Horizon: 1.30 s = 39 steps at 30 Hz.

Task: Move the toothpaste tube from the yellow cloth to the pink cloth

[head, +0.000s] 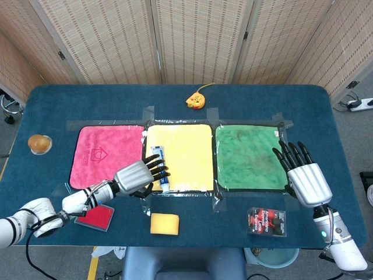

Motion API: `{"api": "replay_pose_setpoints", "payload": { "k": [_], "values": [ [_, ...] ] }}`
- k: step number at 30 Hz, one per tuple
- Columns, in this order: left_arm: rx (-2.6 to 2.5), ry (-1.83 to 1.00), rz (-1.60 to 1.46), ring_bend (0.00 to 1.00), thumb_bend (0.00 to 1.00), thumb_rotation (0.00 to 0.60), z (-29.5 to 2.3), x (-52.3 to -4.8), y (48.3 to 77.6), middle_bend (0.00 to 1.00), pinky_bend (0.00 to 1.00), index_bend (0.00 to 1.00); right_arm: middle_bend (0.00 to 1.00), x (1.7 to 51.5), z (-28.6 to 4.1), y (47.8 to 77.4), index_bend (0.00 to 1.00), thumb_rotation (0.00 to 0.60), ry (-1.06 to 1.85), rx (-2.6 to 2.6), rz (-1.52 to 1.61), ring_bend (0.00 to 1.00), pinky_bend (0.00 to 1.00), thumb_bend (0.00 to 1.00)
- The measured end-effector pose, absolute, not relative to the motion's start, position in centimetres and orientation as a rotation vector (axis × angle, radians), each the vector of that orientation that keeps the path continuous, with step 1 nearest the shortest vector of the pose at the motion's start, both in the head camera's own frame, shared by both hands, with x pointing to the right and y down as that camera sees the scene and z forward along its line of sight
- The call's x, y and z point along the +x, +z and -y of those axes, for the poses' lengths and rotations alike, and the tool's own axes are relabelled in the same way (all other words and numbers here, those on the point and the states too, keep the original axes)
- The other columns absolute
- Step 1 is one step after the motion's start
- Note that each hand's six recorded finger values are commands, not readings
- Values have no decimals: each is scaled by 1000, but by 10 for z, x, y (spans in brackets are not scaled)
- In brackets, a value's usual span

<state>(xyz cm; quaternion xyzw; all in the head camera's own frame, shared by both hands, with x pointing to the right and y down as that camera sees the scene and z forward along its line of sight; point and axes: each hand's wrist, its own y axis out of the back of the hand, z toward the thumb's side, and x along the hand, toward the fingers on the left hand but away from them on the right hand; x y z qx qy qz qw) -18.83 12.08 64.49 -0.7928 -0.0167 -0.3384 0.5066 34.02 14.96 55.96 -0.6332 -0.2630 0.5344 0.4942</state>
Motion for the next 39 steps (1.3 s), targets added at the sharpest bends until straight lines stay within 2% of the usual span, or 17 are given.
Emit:
{"api": "replay_pose_setpoints", "payload": {
  "k": [3,8,13,22,39],
  "values": [
    [-1903,-817,81,35,817,0,-122,-175,653,114,0,119,15,341,-151,561,5,600,1300,-1537,639,16,0,207],
    [-1907,-851,131,30,817,0,-122,-164,668,108,0,110,15,345,-151,562,5,600,1317,-1537,647,16,0,207],
    [-1897,-883,185,33,817,0,-125,-159,686,108,0,154,15,349,-151,565,6,600,1333,-1537,656,16,0,207],
    [-1887,-890,218,48,817,0,-132,-153,702,111,0,174,15,352,-155,568,6,600,1347,-1545,664,16,0,207],
    [-1803,-987,273,109,816,0,-129,-166,726,177,0,227,15,358,-158,567,5,600,1352,-1545,689,11,0,207]
  ]
}}
